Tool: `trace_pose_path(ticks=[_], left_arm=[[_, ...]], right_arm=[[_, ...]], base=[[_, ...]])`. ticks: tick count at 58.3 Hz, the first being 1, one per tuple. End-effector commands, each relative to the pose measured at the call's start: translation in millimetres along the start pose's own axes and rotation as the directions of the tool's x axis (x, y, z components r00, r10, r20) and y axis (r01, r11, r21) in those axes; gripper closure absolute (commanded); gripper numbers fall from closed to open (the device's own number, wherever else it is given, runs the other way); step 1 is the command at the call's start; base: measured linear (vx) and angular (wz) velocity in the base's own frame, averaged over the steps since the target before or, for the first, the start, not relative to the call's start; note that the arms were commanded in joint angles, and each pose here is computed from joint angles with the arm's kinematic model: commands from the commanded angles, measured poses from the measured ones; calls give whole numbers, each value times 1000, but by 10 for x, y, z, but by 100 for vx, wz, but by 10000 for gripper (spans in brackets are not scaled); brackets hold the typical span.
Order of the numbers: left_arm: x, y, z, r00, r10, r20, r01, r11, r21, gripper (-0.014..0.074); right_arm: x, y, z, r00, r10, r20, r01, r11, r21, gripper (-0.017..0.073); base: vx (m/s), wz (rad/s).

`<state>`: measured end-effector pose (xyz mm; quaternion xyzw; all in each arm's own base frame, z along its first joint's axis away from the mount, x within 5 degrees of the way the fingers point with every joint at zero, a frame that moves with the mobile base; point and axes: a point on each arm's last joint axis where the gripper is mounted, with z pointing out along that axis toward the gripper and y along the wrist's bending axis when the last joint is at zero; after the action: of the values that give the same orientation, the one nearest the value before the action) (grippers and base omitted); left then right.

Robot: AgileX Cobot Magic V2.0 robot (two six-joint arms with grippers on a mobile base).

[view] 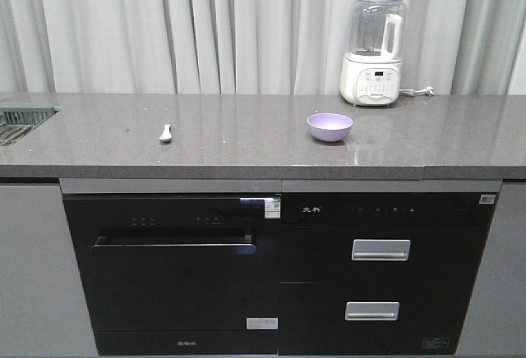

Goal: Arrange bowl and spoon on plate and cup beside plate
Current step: 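Drive the base toward the counter with the lavender bowl and spoon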

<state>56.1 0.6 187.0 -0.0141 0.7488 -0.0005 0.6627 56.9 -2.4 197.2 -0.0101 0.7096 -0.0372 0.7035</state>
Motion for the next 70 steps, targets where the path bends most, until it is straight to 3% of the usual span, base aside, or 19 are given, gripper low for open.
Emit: trace_pose_path(ticks=[1, 70], left_arm=[[-1, 4, 5, 997, -17, 71, 17, 1000, -2, 599], [-1, 4, 5, 997, -17, 71, 17, 1000, -2, 599]], right_arm=[[-49, -1, -7, 996, -14, 85, 14, 1000, 7, 568], [-50, 8, -7, 996, -13, 86, 14, 1000, -10, 568]], base=[[0, 1], [15, -2]])
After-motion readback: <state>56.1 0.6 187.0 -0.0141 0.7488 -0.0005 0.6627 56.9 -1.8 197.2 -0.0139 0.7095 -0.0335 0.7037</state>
